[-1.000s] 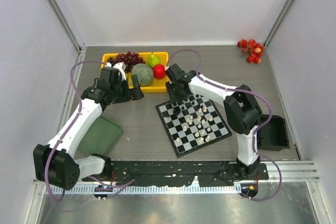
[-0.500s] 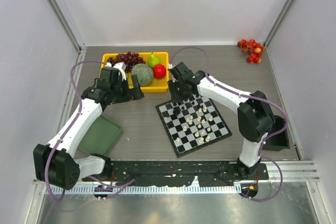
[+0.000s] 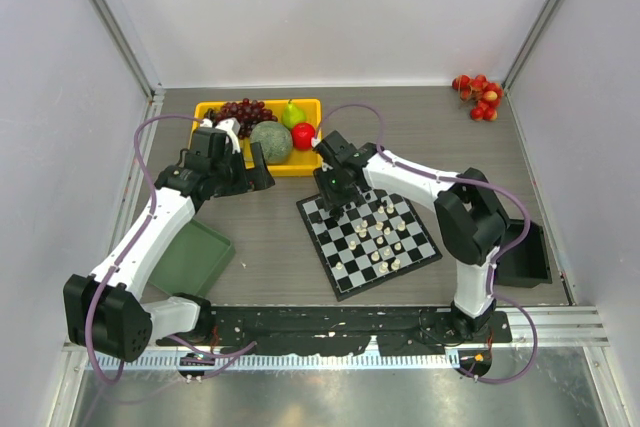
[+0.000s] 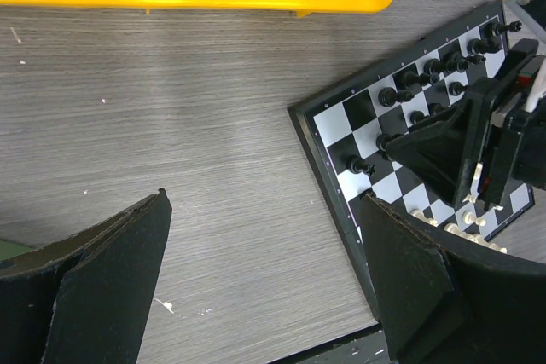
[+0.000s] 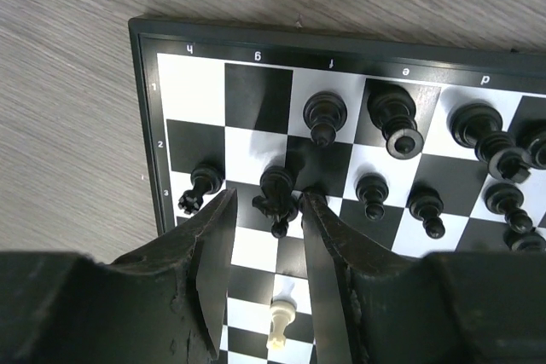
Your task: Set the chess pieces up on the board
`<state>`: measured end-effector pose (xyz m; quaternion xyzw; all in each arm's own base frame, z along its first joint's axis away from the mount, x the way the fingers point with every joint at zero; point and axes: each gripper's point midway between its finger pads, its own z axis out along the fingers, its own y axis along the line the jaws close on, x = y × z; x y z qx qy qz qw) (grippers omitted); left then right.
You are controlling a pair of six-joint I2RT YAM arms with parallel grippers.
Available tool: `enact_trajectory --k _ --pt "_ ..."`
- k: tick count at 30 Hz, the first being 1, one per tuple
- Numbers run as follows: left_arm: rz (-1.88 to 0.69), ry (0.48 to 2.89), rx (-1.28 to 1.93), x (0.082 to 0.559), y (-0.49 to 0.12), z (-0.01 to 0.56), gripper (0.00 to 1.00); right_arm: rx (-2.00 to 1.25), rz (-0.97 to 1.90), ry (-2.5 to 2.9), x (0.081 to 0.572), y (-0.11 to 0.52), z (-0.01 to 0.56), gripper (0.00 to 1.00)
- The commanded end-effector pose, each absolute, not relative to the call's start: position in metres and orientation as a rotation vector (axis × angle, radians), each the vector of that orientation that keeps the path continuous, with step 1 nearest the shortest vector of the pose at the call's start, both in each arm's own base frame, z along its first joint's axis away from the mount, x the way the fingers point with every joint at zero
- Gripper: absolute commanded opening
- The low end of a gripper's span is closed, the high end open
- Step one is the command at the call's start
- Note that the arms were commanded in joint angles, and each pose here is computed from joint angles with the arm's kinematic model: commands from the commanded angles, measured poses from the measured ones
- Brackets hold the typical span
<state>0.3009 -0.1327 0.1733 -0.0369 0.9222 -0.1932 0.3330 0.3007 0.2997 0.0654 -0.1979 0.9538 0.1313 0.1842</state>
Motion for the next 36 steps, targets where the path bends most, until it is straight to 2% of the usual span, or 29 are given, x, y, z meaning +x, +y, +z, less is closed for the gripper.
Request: enact_trajectory --k 1,13,25,28,31,36 --pt "-0.522 2.371 -0.088 0.305 -0.136 0.18 1.0 -0.58 0.364 2.65 0.31 0.306 0.074 0.43" --pt "-0.525 2.378 -0.085 0.305 -0.137 0.178 0.99 -0.598 0.351 2.668 0.311 0.308 0.067 0.38" --pt "-0.537 2.381 -0.084 0.307 -0.139 0.178 0.99 -0.609 0.342 2.681 0.309 0.306 0.065 0.27" --pt "-0.539 2.38 -0.083 0.307 -0.139 0.179 1.0 -0.622 0.347 2.688 0.308 0.307 0.064 0.29" --pt "-0.54 2.378 -0.084 0.307 -0.139 0.18 1.0 -0.631 0.352 2.69 0.307 0.307 0.064 0.37" --pt "-0.544 2.376 -0.082 0.307 -0.14 0.18 0.99 -0.631 0.367 2.686 0.306 0.308 0.067 0.38"
